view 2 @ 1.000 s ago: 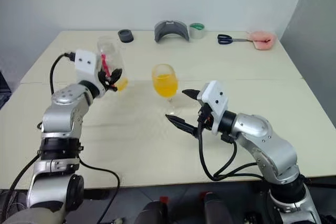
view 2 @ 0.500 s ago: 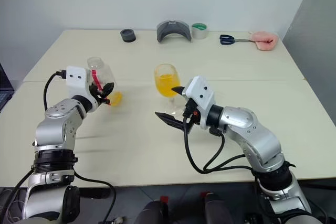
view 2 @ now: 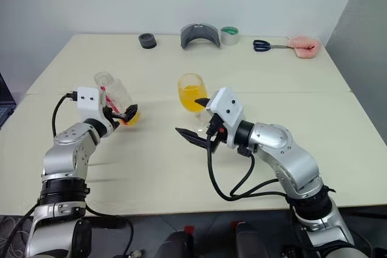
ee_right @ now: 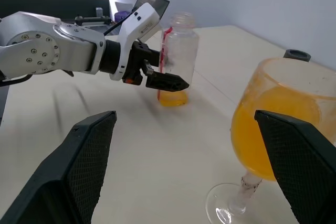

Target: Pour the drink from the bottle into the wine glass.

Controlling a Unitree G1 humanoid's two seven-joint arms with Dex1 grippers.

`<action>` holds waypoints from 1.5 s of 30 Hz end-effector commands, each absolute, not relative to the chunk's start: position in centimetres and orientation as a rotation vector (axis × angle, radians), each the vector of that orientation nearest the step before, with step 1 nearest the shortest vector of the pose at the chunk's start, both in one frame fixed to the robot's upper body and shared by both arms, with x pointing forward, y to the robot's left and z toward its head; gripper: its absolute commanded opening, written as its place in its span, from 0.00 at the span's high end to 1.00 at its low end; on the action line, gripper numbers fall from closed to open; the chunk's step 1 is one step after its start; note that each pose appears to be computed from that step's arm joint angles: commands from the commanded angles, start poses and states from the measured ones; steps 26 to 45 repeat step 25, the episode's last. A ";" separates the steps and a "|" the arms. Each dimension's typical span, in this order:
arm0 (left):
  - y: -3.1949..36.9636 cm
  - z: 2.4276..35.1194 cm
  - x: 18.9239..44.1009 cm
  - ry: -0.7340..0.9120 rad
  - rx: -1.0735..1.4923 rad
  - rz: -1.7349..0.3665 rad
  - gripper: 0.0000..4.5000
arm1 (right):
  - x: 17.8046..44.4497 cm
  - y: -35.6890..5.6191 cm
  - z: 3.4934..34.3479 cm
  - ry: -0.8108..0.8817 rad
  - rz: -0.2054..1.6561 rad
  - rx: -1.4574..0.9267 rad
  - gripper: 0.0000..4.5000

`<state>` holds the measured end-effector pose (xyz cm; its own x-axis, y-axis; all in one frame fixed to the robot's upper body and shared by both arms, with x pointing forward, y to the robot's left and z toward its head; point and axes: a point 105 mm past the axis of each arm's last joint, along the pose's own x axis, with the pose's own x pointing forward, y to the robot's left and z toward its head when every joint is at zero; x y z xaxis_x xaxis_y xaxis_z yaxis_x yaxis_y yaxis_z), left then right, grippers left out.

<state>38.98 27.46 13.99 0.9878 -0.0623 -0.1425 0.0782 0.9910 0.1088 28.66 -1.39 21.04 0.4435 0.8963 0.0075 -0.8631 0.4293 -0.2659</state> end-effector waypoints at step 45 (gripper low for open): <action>25.7 12.3 28.7 -0.050 0.132 0.009 0.01 | 31.1 -13.1 11.7 -0.170 0.304 -0.081 0.00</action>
